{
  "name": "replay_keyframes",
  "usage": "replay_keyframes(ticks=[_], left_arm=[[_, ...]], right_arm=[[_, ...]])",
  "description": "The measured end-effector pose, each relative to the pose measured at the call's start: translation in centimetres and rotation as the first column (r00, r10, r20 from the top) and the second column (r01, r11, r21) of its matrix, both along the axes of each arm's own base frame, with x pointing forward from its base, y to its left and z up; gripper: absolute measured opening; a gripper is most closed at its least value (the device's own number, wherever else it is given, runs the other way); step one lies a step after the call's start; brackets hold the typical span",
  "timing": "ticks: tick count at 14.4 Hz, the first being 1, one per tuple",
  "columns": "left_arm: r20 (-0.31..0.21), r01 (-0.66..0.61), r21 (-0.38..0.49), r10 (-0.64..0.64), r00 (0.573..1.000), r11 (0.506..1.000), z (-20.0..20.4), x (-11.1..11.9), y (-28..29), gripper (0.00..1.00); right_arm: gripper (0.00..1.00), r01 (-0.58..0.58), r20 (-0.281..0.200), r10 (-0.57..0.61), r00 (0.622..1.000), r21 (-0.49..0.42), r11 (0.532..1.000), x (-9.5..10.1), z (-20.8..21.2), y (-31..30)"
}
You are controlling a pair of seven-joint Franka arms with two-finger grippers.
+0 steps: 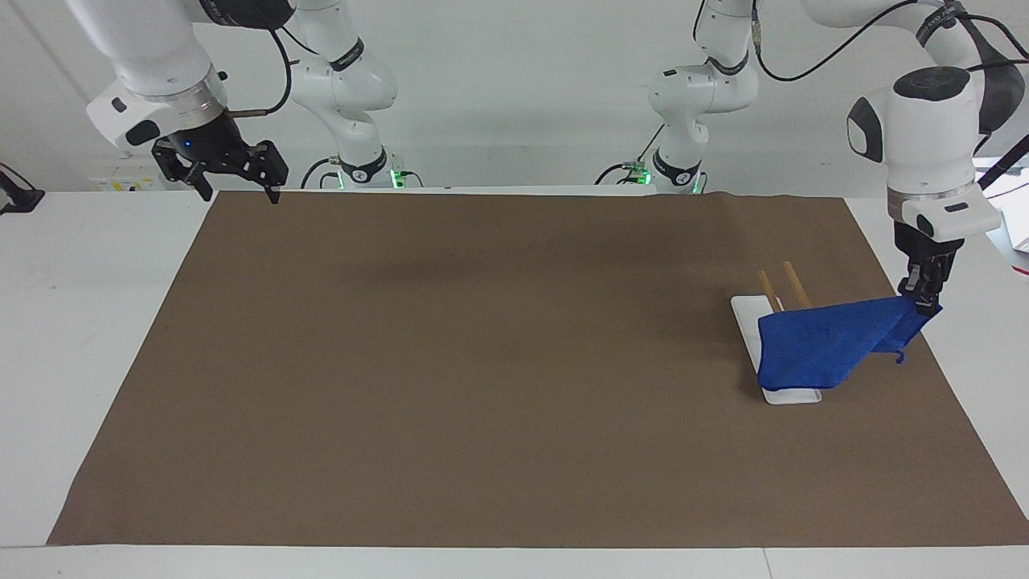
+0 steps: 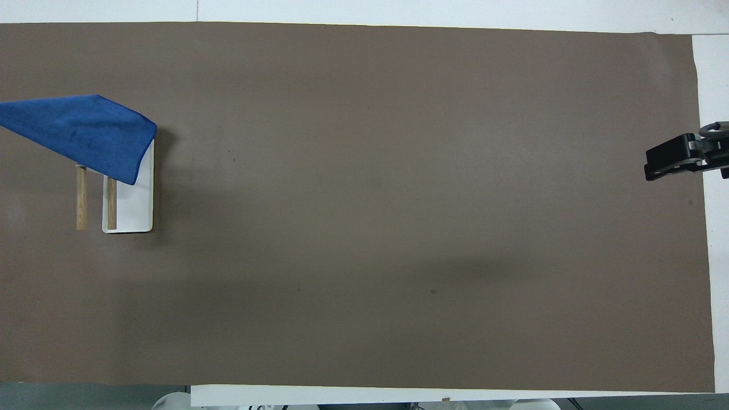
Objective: Right arm passes towel to left arm to hang
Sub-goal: 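Lower the towel onto the wooden sticks and open the left gripper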
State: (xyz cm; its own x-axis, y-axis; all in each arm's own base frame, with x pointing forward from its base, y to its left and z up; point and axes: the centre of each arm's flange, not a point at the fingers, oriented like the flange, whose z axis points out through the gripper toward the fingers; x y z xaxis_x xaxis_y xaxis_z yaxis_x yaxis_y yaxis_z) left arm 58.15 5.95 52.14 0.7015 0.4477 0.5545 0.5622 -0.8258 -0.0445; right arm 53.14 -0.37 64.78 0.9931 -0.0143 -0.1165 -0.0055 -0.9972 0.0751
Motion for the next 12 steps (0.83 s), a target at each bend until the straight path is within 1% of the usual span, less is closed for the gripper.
replay_keyframes(ticks=[4, 6, 9, 11, 12], left_arm=[[-0.058, 0.026, -0.007, -0.026, 0.998, 1.0, -3.7, -1.2, -0.6, 0.02], [-0.078, 0.037, -0.013, -0.038, 0.996, 0.999, -5.3, -1.8, -1.1, 0.02], [-0.09, 0.042, -0.016, -0.043, 0.995, 0.999, -6.1, -2.4, -1.3, 0.02], [-0.106, 0.058, -0.011, -0.059, 0.993, 0.998, -6.5, -2.8, -1.3, 0.04], [-0.117, 0.076, -0.005, -0.076, 0.99, 0.997, -6.7, -2.9, -1.3, 0.13]], right_arm=[[1.0, 0.038, -0.011, -0.038, 0.999, 0.001, 0.999, -0.3, 0.0, -2.3], [1.0, 0.043, -0.019, -0.043, 0.999, 0.005, 0.999, -0.4, -0.2, -3.9], [1.0, 0.044, -0.023, -0.044, 0.999, 0.006, 0.999, -0.5, -0.3, -4.2], [1.0, 0.043, -0.024, -0.043, 0.999, 0.006, 0.999, -0.5, -0.3, -4.2], [1.0, 0.043, -0.025, -0.042, 0.999, 0.006, 0.999, -0.5, -0.3, -4.2]])
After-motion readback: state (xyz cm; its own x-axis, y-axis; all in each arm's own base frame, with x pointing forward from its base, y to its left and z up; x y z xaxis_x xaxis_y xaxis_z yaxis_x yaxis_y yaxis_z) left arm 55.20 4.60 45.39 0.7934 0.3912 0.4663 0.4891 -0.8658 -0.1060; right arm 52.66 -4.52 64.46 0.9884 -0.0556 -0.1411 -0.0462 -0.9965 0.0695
